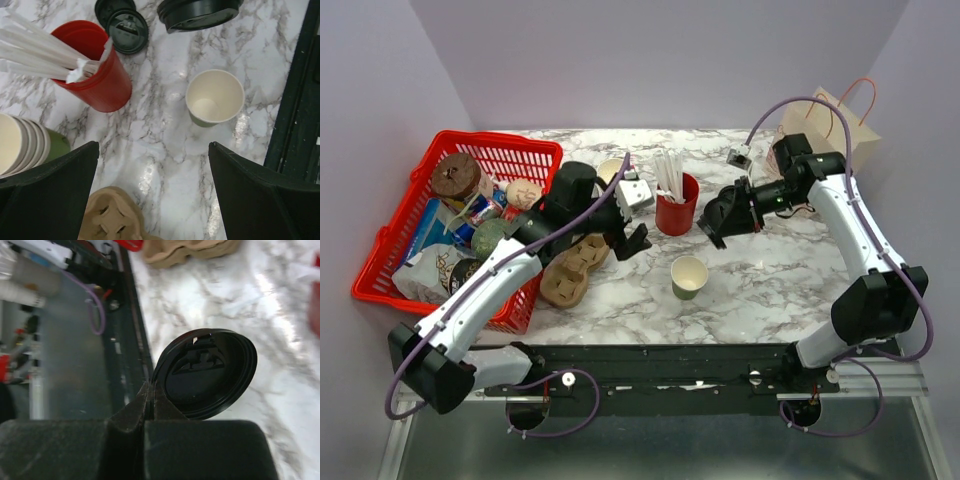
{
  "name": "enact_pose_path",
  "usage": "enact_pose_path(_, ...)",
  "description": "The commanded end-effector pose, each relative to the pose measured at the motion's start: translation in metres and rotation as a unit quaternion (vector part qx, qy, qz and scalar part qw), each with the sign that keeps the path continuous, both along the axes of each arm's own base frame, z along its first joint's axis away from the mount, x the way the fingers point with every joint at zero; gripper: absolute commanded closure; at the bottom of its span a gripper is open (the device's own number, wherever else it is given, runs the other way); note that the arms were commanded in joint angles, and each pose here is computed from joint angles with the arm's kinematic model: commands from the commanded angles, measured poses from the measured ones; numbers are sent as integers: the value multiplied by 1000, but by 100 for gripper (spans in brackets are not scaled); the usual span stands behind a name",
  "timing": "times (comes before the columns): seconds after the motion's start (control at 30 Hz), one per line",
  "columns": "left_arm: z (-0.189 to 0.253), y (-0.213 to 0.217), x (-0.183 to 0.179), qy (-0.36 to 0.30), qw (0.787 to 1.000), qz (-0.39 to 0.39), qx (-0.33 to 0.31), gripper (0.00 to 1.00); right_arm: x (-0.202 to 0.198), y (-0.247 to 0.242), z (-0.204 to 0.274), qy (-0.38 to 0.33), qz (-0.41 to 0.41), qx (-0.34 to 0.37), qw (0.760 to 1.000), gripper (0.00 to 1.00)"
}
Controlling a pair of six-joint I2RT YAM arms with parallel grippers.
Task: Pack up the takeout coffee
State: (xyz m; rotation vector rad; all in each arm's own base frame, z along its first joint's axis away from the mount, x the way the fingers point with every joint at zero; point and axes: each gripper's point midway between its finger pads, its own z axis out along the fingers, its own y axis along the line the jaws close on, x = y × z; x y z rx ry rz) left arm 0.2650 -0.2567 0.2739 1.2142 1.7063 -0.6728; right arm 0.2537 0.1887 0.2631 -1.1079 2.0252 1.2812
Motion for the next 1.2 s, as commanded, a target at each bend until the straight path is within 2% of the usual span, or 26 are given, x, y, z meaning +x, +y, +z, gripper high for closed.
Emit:
enact_pose_path(0.0,10,-18,-20,-50,996,-33,-62,2,-39,15,15,105,32,103,989,99)
enact_pose_path(0.07,-2,-23,-26,-72,996,-41,-37,2,-40,18,21,124,34,127,984,99)
enact_pose_path(0.23,-12,-26,-36,-66,995,-68,-2,3,-43,25,38,196,29,193,961,100)
enact_pose_path(0.27,-16,-27,-41,-66,995,-80,0,3,-46,24,28,230,22,193,954,99)
enact_pose_path(0.37,-22,-27,-42,-79,993,-85,8,3,-56,23,17,269,17,200,942,100)
enact_pose_path(0.53,-30,-30,-44,-62,995,-74,-8,3,-64,22,-1,289,13,193,938,99)
enact_pose_path(1.17,-44,-59,-24,-25,998,-57,-22,2,-28,30,-30,317,9,200,927,100)
